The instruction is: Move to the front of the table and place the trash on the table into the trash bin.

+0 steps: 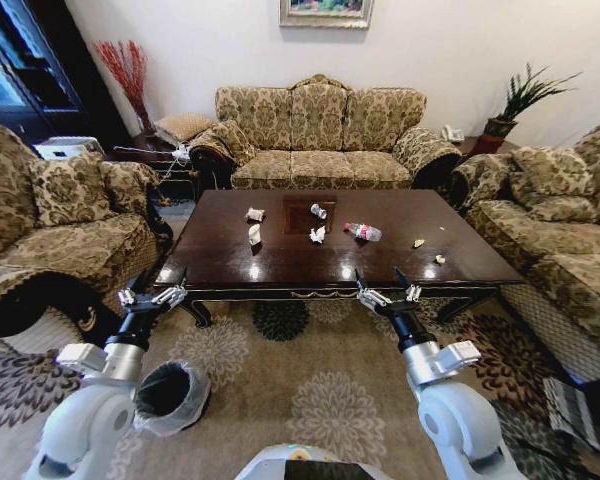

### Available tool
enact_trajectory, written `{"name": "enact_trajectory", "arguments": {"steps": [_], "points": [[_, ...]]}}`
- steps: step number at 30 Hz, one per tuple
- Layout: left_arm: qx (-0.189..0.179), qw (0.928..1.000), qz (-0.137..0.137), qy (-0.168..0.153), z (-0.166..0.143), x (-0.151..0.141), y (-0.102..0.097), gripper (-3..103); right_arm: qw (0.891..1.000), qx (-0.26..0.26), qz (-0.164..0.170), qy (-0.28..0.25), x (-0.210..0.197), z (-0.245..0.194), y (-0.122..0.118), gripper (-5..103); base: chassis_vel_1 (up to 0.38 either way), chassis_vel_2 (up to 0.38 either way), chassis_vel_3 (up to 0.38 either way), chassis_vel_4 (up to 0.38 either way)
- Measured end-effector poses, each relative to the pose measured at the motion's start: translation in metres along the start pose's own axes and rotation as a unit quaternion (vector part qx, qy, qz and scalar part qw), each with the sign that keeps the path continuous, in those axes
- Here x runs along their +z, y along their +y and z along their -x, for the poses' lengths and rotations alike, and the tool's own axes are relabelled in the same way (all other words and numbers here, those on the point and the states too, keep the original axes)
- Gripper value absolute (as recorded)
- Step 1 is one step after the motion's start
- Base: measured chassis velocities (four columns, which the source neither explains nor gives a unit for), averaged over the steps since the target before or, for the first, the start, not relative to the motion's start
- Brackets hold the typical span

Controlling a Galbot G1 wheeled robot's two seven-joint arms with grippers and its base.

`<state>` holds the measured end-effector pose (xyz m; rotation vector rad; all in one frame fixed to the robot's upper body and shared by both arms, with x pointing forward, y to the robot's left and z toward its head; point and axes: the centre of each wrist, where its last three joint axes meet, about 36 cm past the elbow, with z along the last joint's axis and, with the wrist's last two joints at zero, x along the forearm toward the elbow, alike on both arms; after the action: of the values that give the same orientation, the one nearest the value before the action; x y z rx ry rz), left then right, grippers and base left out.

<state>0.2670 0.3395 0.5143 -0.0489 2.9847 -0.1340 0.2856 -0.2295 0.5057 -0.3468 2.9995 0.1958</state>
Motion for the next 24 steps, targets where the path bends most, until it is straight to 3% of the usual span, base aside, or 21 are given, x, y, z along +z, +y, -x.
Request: {"name": "enact_trajectory", "arguments": {"steps": [3,5,6,7,9,12,13,16,17,19,20,23,24], "points": [[-0.003,0.9999,-0.01,0.004,-0.003,-0.001,-0.004,100,1.0,-0.003,0.012,0.001,0.002,0.0,0.008,100,0.0,0.0,0.0,0.0],[-0.016,0.9978,-0.053,0.037,-0.018,-0.002,-0.021,100,1.0,-0.008,0.011,-0.001,0.004,0.001,0.013,100,0.0,0.0,0.0,0.0],[-0.016,0.9978,-0.053,0.037,-0.018,-0.002,-0.021,100,1.0,-0.008,0.011,-0.001,0.004,0.001,0.013,100,0.0,0.0,0.0,0.0],[-0.023,0.9953,-0.077,0.055,-0.026,-0.003,-0.029,100,1.0,-0.008,0.009,-0.001,0.004,0.002,0.012,100,0.0,0.0,0.0,0.0],[-0.037,0.9945,-0.073,0.066,-0.03,0.003,-0.026,100,1.0,-0.004,0.004,-0.002,0.004,0.002,0.009,100,0.0,0.0,0.0,0.0],[-0.068,0.9913,-0.044,0.104,-0.027,0.038,0.014,100,1.0,0.015,-0.014,-0.003,-0.001,0.001,-0.012,100,0.0,0.0,0.0,0.0],[-0.068,0.9913,-0.044,0.104,-0.027,0.038,0.014,100,1.0,0.015,-0.014,-0.003,-0.001,0.001,-0.012,100,0.0,0.0,0.0,0.0],[-0.101,0.9866,-0.011,0.128,-0.021,0.065,0.069,100,0.999,0.04,-0.032,-0.006,-0.009,0.001,-0.044,100,0.0,0.0,0.0,0.0],[-0.101,0.9866,-0.011,0.128,-0.021,0.065,0.069,100,0.999,0.04,-0.032,-0.006,-0.009,0.001,-0.044,100,0.0,0.0,0.0,0.0],[-0.123,0.9828,0.019,0.136,-0.019,0.075,0.109,100,0.997,0.056,-0.047,-0.008,-0.014,0.004,-0.07,100,0.0,0.0,0.0,0.0],[-0.123,0.9828,0.019,0.136,-0.019,0.075,0.109,100,0.997,0.056,-0.047,-0.008,-0.014,0.004,-0.07,100,0.0,0.0,0.0,0.0],[-0.135,0.972,0.081,0.175,-0.023,0.104,0.162,100,0.996,0.066,-0.063,-0.002,-0.015,0.004,-0.094,100,0.0,0.0,0.0,0.0],[-0.135,0.972,0.081,0.175,-0.023,0.104,0.162,100,0.996,0.066,-0.063,-0.002,-0.015,0.004,-0.094,100,0.0,0.0,0.0,0.0]]}}
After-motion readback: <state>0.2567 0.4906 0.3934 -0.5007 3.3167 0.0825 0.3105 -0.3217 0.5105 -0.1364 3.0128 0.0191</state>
